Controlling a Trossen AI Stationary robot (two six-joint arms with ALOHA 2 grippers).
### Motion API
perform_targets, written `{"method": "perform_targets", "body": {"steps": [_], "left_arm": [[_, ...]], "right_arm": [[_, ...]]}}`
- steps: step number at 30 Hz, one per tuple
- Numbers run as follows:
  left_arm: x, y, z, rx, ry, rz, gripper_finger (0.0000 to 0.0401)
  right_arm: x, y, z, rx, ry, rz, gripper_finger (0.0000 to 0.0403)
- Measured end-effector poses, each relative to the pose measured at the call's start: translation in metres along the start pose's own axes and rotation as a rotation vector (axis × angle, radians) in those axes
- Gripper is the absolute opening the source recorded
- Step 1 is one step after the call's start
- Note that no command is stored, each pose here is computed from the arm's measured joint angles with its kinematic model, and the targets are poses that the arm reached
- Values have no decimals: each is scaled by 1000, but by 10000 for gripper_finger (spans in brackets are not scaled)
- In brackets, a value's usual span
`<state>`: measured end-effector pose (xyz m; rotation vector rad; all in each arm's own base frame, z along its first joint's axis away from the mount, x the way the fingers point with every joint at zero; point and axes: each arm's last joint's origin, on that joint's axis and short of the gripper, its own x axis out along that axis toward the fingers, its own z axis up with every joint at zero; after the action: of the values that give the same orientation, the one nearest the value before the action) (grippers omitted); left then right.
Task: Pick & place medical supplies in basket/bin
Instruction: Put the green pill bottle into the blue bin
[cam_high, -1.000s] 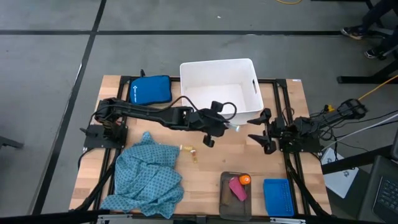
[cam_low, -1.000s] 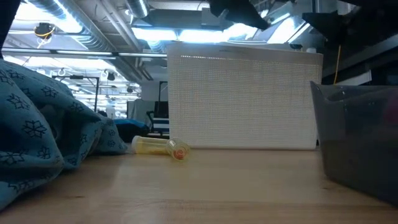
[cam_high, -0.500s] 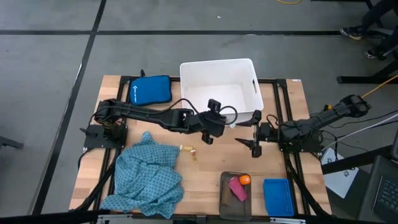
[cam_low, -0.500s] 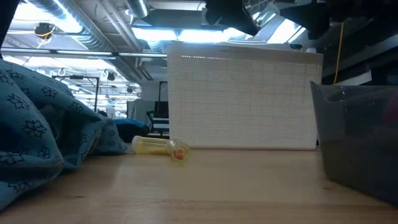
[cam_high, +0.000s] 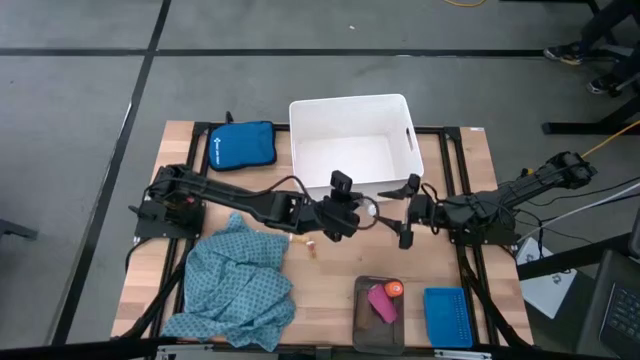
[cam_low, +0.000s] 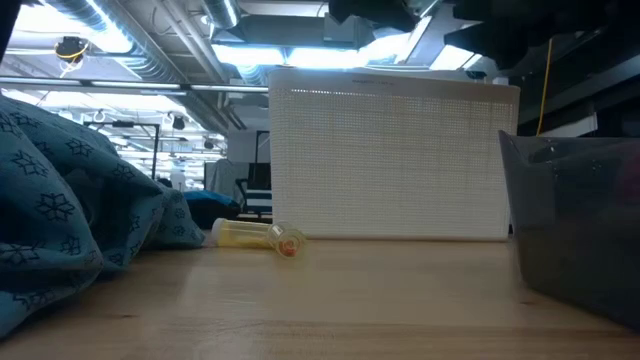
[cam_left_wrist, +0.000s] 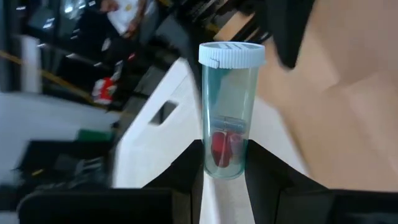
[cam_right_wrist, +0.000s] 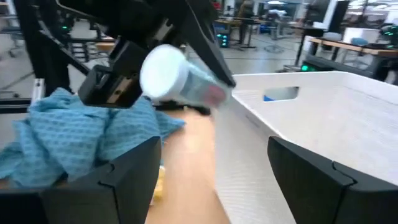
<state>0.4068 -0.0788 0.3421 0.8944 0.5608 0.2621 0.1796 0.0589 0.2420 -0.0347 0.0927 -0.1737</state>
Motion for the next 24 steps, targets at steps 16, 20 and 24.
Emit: {"method": "perform_targets", "body": {"steps": [16, 20, 24], "left_arm": [[33, -31, -6, 285, 345, 290, 73], [47, -40, -1, 351, 357, 339, 73], [48, -38, 5, 372, 348, 379, 73]], "right_arm": [[0, -1, 8, 48, -72, -23, 297], [1, -1, 6, 42, -61, -63, 297], [1, -1, 5, 40, -56, -65, 297]]}}
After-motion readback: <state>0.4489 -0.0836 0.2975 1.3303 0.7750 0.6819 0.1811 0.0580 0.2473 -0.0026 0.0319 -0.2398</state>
